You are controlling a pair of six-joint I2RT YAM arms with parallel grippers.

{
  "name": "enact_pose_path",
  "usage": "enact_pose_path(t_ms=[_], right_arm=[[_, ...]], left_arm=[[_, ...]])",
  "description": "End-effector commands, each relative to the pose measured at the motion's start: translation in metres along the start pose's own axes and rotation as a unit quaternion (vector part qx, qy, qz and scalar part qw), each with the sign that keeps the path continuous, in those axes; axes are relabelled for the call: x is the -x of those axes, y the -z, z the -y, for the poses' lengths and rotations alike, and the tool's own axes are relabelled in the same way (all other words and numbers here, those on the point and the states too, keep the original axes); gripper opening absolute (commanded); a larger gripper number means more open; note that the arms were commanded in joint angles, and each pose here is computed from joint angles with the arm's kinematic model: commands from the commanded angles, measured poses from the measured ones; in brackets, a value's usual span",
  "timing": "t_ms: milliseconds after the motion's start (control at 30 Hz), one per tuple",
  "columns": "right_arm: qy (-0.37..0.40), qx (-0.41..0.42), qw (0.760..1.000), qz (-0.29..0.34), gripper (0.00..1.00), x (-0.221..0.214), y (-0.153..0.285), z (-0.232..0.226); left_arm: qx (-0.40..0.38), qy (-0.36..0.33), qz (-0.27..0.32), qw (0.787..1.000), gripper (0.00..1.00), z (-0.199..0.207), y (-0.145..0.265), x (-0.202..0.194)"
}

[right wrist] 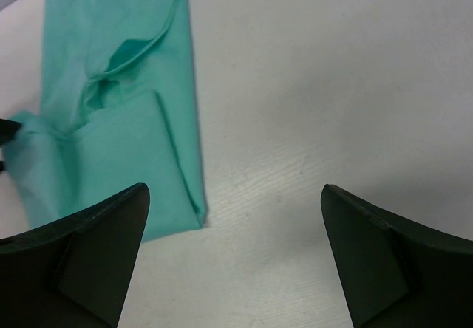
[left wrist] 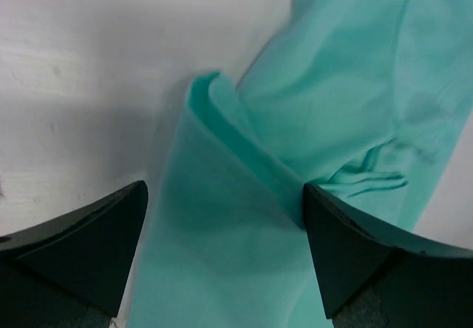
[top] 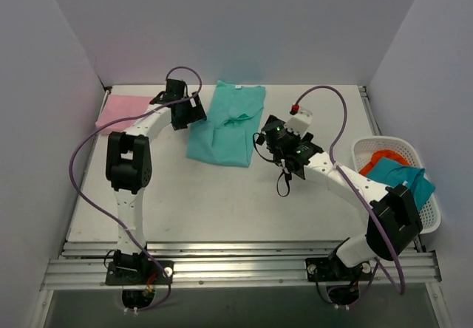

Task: Fold and stack the t-shirts
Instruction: Fold the tshirt

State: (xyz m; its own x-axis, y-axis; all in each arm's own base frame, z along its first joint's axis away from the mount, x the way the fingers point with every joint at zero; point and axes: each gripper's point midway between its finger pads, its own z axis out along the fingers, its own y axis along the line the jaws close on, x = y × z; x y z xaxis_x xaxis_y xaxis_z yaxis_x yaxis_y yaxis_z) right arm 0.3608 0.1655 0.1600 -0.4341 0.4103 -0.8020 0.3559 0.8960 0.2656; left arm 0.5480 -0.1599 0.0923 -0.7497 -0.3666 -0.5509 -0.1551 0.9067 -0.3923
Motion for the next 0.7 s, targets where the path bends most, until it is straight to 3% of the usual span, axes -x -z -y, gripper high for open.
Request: enact_pose_path(t_ms=[0, 300, 367, 400, 433, 467, 500, 567, 667], right_arm=[[-0.025, 0.105, 0.994, 0.024, 0.95, 0.013, 0.011, -0.058], [0.007, 0.239, 0.971, -0.01, 0.8, -0.015, -0.022, -0.195], [0.023, 0.258, 0.965, -0.036, 0.72, -0.048, -0.044, -0.212], [0.015, 0.272, 0.962, -0.029, 0.66, -0.042, -0.047, -0.228], [0.02, 0.273, 0.961, -0.034, 0.57, -0.05, -0.055, -0.233], [0.039, 0.263, 0.963, -0.049, 0.53, -0.075, -0.075, -0.232], [0.038, 0.266, 0.962, -0.043, 0.49, -0.071, -0.081, -0.24], [0.055, 0.239, 0.968, -0.058, 0.48, -0.096, -0.107, -0.231], [0.047, 0.218, 0.973, -0.055, 0.51, -0.094, -0.125, -0.216]], left_arm=[[-0.054, 0.001, 0.001, 0.999, 0.94, 0.016, 0.0, -0.013], [-0.053, -0.008, 0.007, 0.999, 0.94, 0.02, -0.006, -0.001], [-0.057, -0.009, 0.007, 0.998, 0.94, 0.021, -0.009, 0.0], [-0.058, -0.01, 0.006, 0.998, 0.94, 0.021, -0.009, 0.001], [-0.057, -0.012, 0.006, 0.998, 0.94, 0.02, -0.01, 0.001], [-0.057, -0.013, 0.006, 0.998, 0.94, 0.019, -0.01, 0.001], [-0.057, -0.014, 0.005, 0.998, 0.94, 0.018, -0.011, 0.001], [-0.062, -0.016, 0.008, 0.998, 0.94, 0.016, -0.009, 0.003], [-0.059, -0.019, 0.008, 0.998, 0.94, 0.008, -0.01, 0.004]])
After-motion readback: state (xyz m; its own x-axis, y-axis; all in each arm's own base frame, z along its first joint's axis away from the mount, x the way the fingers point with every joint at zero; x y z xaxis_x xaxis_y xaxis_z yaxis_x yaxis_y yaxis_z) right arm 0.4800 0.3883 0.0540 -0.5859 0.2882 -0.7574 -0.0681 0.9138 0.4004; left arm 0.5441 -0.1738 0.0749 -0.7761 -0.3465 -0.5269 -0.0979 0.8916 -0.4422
